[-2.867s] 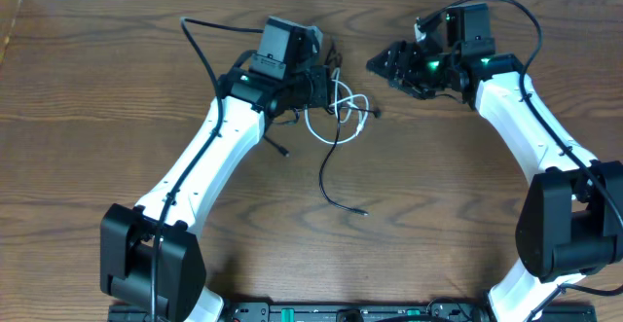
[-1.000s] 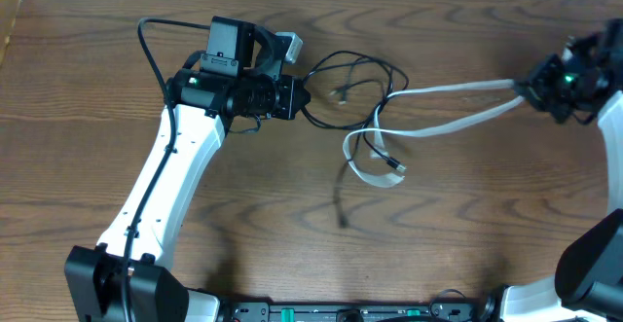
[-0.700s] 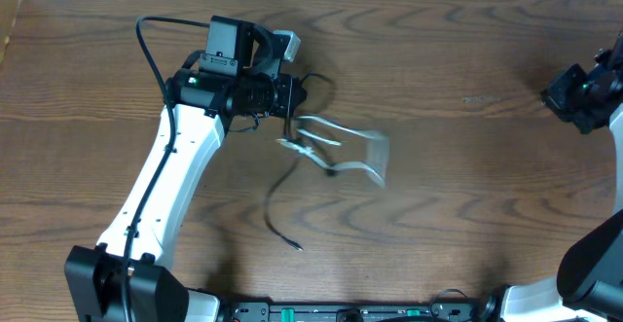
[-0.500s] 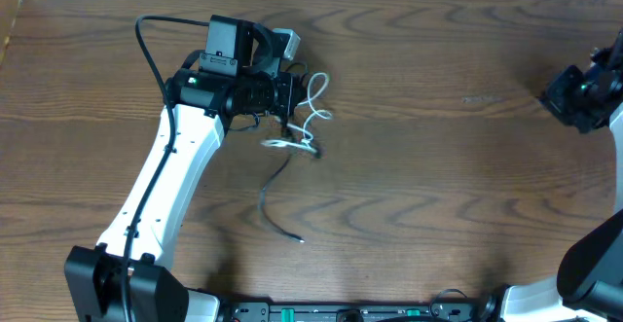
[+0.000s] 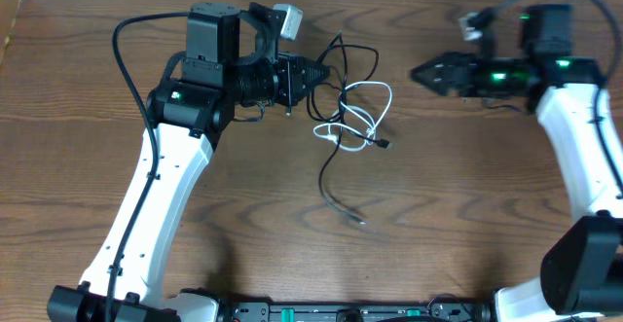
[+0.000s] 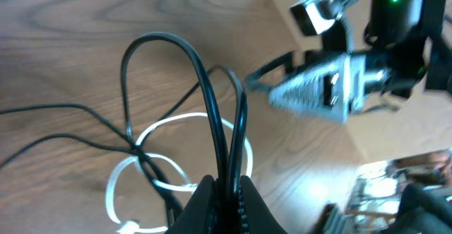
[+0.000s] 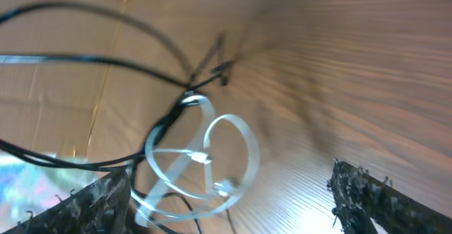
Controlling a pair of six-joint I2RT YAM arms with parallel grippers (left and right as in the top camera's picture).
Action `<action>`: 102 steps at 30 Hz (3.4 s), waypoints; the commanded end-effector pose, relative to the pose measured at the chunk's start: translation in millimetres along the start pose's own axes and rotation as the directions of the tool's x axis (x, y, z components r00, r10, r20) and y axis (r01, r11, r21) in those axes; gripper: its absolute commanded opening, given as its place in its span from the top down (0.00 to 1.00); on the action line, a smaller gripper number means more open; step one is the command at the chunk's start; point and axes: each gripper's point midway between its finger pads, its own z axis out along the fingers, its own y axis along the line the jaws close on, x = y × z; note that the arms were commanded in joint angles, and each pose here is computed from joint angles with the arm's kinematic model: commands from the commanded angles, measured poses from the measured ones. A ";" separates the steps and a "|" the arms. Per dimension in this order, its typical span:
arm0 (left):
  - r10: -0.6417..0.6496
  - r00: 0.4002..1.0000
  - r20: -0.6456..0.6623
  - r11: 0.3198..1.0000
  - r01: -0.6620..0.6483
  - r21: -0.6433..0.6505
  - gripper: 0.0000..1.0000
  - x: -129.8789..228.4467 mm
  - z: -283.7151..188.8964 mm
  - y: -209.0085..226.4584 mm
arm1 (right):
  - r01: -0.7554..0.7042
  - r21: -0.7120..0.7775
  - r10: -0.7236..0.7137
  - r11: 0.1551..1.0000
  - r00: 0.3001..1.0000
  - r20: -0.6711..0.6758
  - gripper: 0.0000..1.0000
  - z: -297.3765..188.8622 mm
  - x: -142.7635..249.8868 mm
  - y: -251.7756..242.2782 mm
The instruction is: Untangle cables
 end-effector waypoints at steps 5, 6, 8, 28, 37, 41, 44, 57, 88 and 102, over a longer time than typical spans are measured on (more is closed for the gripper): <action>-0.081 0.997 0.014 0.996 0.081 0.049 0.93 -8.1 -6.7 -14.8 | -0.072 0.054 0.075 0.996 0.996 -0.056 0.18 55.1 9.7 24.1; -0.081 0.997 0.014 0.996 0.080 0.049 0.93 -8.2 -6.7 -14.8 | -0.084 0.054 0.087 0.995 0.994 -0.068 0.21 62.5 12.6 26.1; -0.081 0.997 0.014 0.996 0.080 0.048 0.93 -8.0 -6.6 -14.6 | -0.141 0.095 0.151 0.985 0.984 -0.098 0.25 79.6 23.2 21.9; -0.195 0.962 0.192 0.970 0.218 -0.105 0.93 -39.0 -73.6 69.6 | -0.350 0.277 0.357 0.895 0.934 0.026 0.99 37.9 9.2 -66.5; -0.235 0.936 0.262 0.939 0.288 -0.189 0.93 -37.5 -115.1 112.1 | -0.569 0.643 0.474 0.513 0.812 0.340 0.99 -105.6 33.8 -200.6; -0.248 0.927 0.281 0.910 0.322 -0.261 0.93 -31.3 -127.9 131.1 | -0.651 0.633 0.534 0.419 0.740 0.408 0.99 -140.4 51.2 -230.0; -0.263 0.917 0.301 0.871 0.359 -0.334 0.93 -26.1 -136.2 147.0 | -0.705 0.576 0.573 0.413 0.693 0.437 0.99 -153.0 55.6 -239.3; -0.269 0.925 0.267 0.878 0.350 -0.328 0.93 -21.1 -125.1 140.1 | -0.676 0.352 0.518 0.648 0.729 0.447 0.99 -134.7 -1.3 -217.4; -0.038 0.992 -0.123 0.993 0.024 -0.113 0.93 36.1 10.2 -2.9 | -0.582 0.510 0.039 0.633 0.682 0.730 0.01 -220.9 -166.9 -288.3; -0.020 0.995 -0.095 0.988 0.005 -0.155 0.93 29.5 10.5 3.7 | -0.427 0.462 0.053 0.777 0.776 0.628 0.01 -205.3 -169.0 -206.3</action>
